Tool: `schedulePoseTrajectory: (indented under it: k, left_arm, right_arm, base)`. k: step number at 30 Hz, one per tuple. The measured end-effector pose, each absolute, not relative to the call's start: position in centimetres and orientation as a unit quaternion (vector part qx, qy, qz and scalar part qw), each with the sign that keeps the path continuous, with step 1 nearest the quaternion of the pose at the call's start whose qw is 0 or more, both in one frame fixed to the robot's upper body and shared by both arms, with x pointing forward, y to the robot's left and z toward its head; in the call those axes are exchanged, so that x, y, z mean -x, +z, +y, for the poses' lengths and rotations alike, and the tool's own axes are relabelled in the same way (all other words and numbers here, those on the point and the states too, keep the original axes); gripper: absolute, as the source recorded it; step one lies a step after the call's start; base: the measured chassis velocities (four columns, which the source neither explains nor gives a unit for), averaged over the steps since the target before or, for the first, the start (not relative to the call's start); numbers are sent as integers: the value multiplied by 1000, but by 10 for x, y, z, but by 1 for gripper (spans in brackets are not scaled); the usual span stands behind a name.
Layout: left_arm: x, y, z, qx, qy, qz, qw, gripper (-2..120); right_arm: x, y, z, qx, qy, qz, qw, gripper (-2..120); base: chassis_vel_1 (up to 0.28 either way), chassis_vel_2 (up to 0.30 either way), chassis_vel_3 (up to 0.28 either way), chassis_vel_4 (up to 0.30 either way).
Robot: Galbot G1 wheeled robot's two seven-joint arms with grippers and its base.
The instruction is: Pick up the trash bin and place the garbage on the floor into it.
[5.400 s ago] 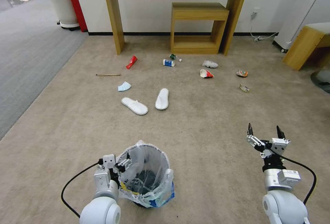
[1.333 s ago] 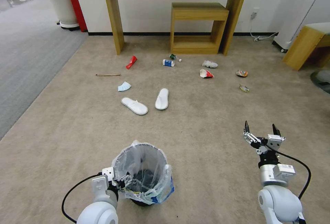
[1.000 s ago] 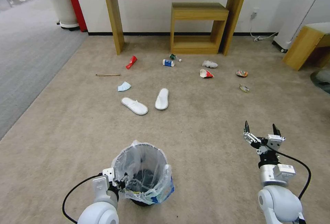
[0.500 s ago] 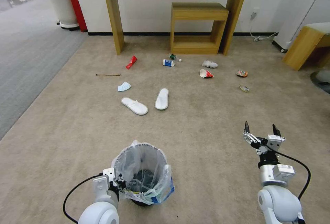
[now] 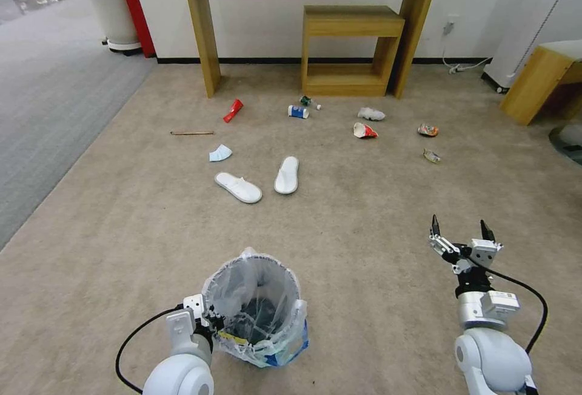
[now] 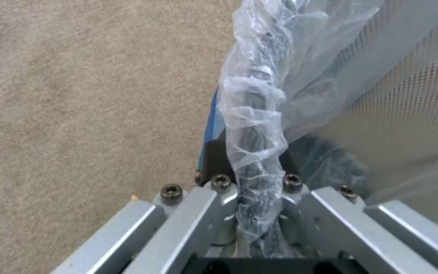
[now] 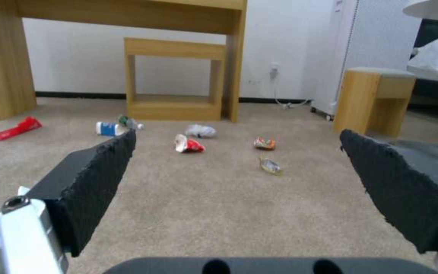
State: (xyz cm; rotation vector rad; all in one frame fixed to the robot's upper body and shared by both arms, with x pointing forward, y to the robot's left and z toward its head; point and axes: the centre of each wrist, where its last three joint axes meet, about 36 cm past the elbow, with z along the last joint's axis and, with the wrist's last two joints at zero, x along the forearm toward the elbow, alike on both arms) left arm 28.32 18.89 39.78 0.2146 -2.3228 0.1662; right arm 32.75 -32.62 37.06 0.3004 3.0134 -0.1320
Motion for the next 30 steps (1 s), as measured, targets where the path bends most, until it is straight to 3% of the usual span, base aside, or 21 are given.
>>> schedulePoseTrajectory:
  k: [16, 30]
  left_arm:
    - [-276, 400, 194, -81, 51, -923, 373, 1]
    - [-272, 432, 211, -99, 76, -930, 346, 0]
  right_arm:
    - [-326, 368, -328, -98, -37, 993, 45, 100]
    - [-321, 366, -329, -99, -33, 994, 34, 100]
  base:
    - [0, 0, 0, 0]
    - [0, 0, 0, 0]
